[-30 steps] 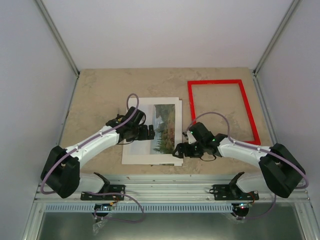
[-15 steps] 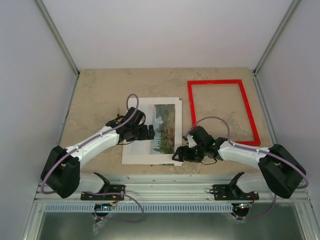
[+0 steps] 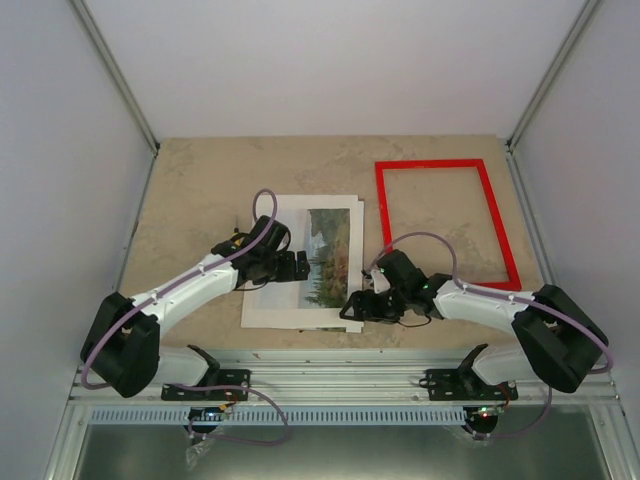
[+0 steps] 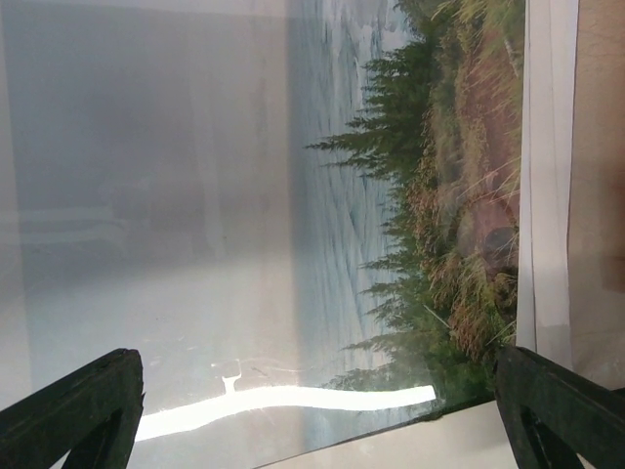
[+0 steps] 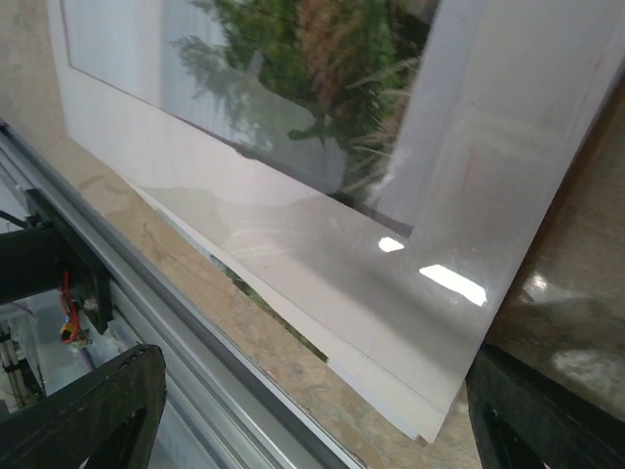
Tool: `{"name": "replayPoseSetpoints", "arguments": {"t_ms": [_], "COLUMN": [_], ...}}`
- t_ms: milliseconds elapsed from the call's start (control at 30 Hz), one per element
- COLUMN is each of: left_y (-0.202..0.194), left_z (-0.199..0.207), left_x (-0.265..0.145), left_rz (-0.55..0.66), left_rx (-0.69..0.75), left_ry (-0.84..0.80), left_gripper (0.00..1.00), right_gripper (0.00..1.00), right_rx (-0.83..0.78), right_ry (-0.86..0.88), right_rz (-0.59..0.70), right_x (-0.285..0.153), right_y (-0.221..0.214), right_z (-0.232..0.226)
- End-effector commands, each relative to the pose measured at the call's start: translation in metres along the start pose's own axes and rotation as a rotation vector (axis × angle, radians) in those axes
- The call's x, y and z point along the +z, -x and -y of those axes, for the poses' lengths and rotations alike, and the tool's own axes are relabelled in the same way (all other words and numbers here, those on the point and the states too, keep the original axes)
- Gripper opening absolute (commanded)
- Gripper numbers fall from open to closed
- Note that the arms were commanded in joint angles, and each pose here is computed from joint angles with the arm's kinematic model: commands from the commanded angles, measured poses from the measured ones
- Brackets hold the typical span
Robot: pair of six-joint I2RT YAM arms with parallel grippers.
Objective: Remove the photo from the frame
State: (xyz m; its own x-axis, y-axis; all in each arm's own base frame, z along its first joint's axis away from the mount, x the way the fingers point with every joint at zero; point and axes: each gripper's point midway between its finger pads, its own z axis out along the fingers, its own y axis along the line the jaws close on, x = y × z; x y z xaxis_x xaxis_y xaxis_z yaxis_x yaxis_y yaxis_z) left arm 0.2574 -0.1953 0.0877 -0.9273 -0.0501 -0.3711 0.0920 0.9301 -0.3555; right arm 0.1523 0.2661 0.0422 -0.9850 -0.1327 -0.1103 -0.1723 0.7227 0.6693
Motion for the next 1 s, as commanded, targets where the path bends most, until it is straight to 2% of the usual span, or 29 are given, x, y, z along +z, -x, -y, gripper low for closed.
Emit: {"name": "replayPoseSetpoints", "arguments": {"t_ms": [0,300,633,833,967], "left_y": [-0.001,-0.003,-0.004,-0.005,-0.006], "left_z": [0.004,0.004,-0.003,-0.008,-0.014], "left_x": [-0.002,-0.003,-0.011,-0.014,-0.013], "left_rz": [0.012,0.014,0.048,0.061,0.059], "left_rx": [0.01,-0.003,-0.047,-0.07,-0.081], "left_ry": [-0.028,-0.036,-0.027,-0.01,0.006], "left_gripper": [1.0,1.0,1.0,1.0,1.0], "right_gripper": [0.84,0.84,0.84,0.84,0.85], "right_rx": [-0.033,-0.049,-0.125,-0.142,-0.134], "right_ry": [0.065,0.091,0.116,0.084,0.002], "right_rz": [0.017,0.021,0.019,0.03,0.044], "right_x": [-0.008,-0.007,0.021,0.036,0.032], "right_y": [0.01,0.017,0.047,0.07,0.073], "right_z": [-0.026,-0.035,-0.062,-0.069,-0.058]}}
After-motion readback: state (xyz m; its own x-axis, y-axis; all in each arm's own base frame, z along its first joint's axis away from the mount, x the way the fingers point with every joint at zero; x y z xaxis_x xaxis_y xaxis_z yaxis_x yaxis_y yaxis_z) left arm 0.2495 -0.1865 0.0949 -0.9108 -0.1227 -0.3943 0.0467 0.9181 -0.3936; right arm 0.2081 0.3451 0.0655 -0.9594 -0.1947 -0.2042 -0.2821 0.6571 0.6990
